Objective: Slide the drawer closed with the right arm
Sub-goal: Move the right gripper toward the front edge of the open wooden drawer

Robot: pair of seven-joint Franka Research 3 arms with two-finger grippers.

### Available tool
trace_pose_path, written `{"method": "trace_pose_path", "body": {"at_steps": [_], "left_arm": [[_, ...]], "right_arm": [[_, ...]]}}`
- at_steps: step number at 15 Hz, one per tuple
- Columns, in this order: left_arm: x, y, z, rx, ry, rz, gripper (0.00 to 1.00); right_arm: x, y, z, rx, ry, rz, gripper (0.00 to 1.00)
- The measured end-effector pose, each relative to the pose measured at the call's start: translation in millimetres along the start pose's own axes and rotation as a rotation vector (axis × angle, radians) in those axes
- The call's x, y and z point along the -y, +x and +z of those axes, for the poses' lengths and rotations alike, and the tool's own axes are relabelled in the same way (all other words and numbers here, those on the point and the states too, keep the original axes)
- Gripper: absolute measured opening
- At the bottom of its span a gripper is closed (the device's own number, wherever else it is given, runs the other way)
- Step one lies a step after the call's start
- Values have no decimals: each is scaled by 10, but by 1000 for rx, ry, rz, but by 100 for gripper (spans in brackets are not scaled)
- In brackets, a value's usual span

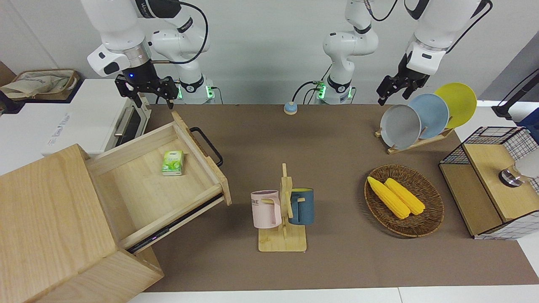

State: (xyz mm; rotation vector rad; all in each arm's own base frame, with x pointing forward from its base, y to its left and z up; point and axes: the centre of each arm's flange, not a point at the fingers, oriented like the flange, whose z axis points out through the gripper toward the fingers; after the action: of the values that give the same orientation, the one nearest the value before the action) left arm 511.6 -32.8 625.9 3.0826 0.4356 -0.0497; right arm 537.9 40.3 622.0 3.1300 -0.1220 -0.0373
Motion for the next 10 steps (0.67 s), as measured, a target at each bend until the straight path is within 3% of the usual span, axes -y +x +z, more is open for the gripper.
{"method": "trace_pose_path", "body": {"at_steps": [10], "left_arm": [[0,0,0,0,0,0,100]], "right_arm": [[-6,2,-5,-1,0,31,96]]}}
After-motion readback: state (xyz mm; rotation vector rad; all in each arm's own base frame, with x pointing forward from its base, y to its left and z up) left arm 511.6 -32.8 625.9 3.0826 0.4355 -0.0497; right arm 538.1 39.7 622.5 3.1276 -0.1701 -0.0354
